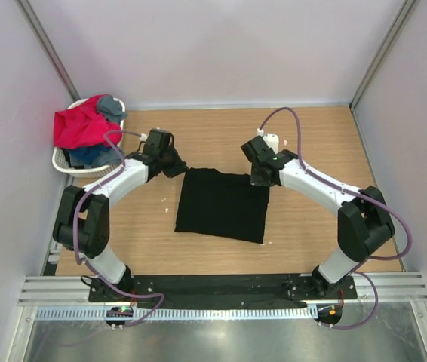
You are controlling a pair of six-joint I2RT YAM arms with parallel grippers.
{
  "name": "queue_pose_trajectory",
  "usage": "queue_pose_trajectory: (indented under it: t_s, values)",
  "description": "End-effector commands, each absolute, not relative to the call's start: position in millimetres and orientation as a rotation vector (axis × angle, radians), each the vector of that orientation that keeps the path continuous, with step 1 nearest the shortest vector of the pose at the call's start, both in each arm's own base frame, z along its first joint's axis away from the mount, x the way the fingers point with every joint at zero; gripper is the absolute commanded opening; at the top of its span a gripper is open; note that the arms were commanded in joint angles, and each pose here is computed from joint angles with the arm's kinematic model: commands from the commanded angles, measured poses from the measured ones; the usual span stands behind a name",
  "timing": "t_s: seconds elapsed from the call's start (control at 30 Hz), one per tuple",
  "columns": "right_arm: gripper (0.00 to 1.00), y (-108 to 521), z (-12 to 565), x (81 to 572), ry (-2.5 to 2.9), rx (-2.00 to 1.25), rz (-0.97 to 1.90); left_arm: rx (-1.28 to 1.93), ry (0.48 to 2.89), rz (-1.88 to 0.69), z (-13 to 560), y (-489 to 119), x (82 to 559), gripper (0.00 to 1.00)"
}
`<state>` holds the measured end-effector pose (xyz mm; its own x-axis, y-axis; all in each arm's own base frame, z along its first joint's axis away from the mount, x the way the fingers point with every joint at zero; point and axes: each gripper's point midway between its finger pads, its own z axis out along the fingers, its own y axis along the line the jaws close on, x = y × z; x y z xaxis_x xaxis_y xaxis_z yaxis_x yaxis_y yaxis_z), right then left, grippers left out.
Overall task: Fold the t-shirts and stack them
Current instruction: Fold the tshirt
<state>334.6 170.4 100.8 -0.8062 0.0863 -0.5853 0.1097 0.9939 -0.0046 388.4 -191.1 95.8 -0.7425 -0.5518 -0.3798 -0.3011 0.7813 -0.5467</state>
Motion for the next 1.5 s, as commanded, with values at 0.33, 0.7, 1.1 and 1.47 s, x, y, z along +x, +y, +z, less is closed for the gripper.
queue_pose_trajectory:
  t_s: [0.33,0.7,1.1,1.47]
  values:
    - [0.01,137.7,137.6,328.4,2.358,0.299,-0.088,-0.494,2.336,-0.666,129.2,-227.0,407.3,0.00]
    - [0.01,93.8,80.4,326.2,2.437,0.419,-0.307,-0.469,2.420,-0.621,76.3,-244.5,436.0,0.00]
    - [0.47,60.4,67.3,319.9,2.490,0.519,-0.352,-0.308,2.387,-0.571,107.4,-251.7,458.0,0.55]
    - [0.99,149.5,175.2,326.9,2.409,0.275,0.057,-0.318,2.331,-0.537,177.9,-200.9,372.9,0.91]
